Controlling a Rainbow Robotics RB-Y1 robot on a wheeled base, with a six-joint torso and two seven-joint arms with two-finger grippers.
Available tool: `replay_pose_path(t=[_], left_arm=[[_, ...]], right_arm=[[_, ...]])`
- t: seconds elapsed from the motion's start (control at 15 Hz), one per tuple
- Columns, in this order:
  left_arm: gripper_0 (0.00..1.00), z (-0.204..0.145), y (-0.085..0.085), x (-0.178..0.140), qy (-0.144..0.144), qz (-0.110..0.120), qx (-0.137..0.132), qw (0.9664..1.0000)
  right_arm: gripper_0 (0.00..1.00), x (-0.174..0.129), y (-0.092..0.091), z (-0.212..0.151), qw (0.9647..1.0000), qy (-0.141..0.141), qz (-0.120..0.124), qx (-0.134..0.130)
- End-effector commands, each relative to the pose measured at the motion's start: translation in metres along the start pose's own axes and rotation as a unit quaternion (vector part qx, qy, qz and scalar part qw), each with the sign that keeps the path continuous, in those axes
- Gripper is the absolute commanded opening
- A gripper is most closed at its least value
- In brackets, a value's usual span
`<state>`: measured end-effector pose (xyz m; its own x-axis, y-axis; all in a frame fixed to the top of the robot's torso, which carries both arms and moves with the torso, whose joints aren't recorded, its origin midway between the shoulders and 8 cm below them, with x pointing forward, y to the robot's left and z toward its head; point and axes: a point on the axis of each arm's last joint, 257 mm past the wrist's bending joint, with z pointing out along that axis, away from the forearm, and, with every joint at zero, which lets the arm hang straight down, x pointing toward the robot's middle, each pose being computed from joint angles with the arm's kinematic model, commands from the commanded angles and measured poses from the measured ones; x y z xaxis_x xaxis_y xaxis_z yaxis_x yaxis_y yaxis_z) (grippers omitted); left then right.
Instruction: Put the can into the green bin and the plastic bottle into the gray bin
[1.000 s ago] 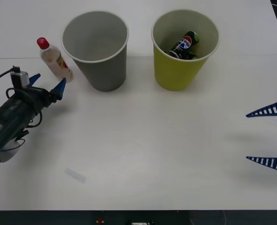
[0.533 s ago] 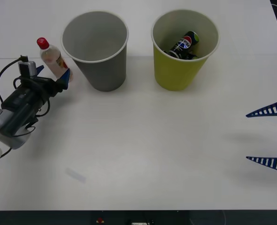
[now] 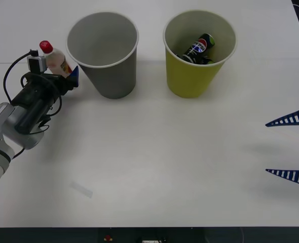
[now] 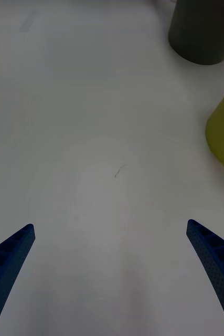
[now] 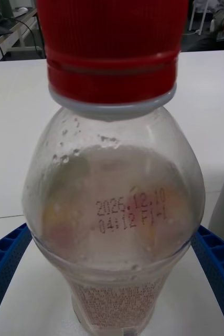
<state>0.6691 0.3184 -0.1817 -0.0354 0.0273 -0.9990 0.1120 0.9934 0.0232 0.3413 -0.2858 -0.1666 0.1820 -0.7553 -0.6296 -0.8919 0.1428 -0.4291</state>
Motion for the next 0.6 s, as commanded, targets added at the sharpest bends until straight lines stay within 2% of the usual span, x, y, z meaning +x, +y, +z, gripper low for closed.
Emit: replay_pose_path(t=[0.07,0.13,0.2,0.27,0.6], left_arm=[[1.00,0.0000,0.0006,0.0001,0.000,-0.001,-0.001,1.0000],[0.96,0.0000,0.0000,0.0005,0.001,0.001,0.000,1.0000],[0.54,0.0004,-0.0003,-0.0004,0.000,0.001,0.000,1.0000],[0.00,0.0006,-0.0015,-0.0008,0.000,0.000,0.001,1.0000],[0.00,0.0001,-0.0033,-0.0014,-0.002,0.002,0.006,1.0000]], right_arm=[[1.00,0.0000,0.0000,0.0000,1.0000,0.000,0.000,0.000],[1.00,0.0000,0.0000,0.0000,1.0000,0.000,0.000,0.000],[1.00,0.0000,0.0000,0.0000,1.0000,0.000,0.000,0.000],[1.00,0.0000,0.0000,0.0000,1.0000,0.000,0.000,0.000],[1.00,0.0000,0.0000,0.0000,1.0000,0.000,0.000,0.000]])
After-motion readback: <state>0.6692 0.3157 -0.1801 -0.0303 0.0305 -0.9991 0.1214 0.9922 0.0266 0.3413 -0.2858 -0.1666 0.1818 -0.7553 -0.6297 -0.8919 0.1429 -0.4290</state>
